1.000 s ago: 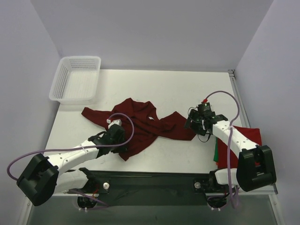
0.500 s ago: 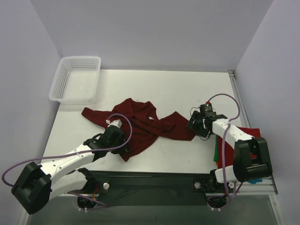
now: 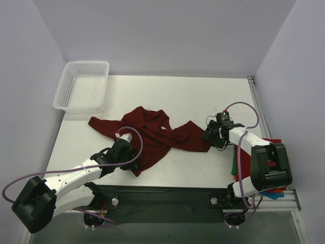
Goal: Fold and stack the t-shirts
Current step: Flatten out the tshirt
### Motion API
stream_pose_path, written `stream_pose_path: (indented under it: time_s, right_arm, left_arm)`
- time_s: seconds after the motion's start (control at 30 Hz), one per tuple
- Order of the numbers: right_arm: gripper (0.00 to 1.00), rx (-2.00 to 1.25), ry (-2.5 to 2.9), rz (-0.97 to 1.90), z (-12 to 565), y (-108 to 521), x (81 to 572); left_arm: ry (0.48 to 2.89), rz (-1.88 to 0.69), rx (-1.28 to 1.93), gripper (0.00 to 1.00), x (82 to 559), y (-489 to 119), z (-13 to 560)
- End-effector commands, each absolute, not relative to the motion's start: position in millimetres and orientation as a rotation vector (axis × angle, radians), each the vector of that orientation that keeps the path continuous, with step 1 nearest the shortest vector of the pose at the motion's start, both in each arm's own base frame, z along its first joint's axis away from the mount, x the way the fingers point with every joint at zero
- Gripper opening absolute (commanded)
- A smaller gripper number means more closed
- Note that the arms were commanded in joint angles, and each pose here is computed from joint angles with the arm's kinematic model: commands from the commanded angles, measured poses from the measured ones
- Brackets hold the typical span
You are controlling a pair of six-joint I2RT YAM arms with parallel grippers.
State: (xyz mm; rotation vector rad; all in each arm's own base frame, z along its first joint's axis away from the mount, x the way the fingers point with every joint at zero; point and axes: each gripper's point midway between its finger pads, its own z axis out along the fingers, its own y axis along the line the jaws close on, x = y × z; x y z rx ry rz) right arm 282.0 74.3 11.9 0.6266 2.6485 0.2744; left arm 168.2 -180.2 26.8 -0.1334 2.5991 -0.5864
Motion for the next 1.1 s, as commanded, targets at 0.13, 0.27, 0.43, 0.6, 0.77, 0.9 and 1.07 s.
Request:
stream_pose_path:
  time_s: [0.13, 0.27, 0.43, 0.6, 0.77, 0.9, 1.07]
  right_arm:
    - [0.35, 0.665, 2.705, 0.282, -6.7, 76.8, 273.9]
    - [0.00, 0.657, 2.698, 0.285, -2.2, 77.4, 273.8]
    - [0.00, 0.643, 2.654, 0.281, 18.5, 73.1, 273.8]
    - [0.00, 0.617, 2.573, 0.289, 59.7, 68.9, 280.7]
    - [0.00, 0.643, 2.405, 0.336, 139.5, 54.8, 299.2]
    - [0.00, 0.682, 2.271, 0.406, 207.3, 45.2, 309.1]
    - [0.00, 0.782, 2.066, 0.580, 297.1, 29.6, 307.8]
  left_arm:
    - [2.566, -0.673, -0.098, 0.07, 171.7, -194.0, 37.3]
    - [2.577, -0.645, -0.147, 0.00, 169.3, -187.7, 46.2]
    - [2.474, -0.454, -0.336, 0.00, 183.9, -148.3, 78.7]
    - [2.325, -0.388, -0.477, 0.00, 201.6, -109.8, 133.7]
    - [2.158, -0.337, -0.585, 0.00, 236.0, -67.5, 198.5]
    - [2.017, -0.301, -0.620, 0.00, 264.1, -41.6, 264.3]
    - [1.824, -0.331, -0.633, 0.00, 286.1, -18.3, 366.1]
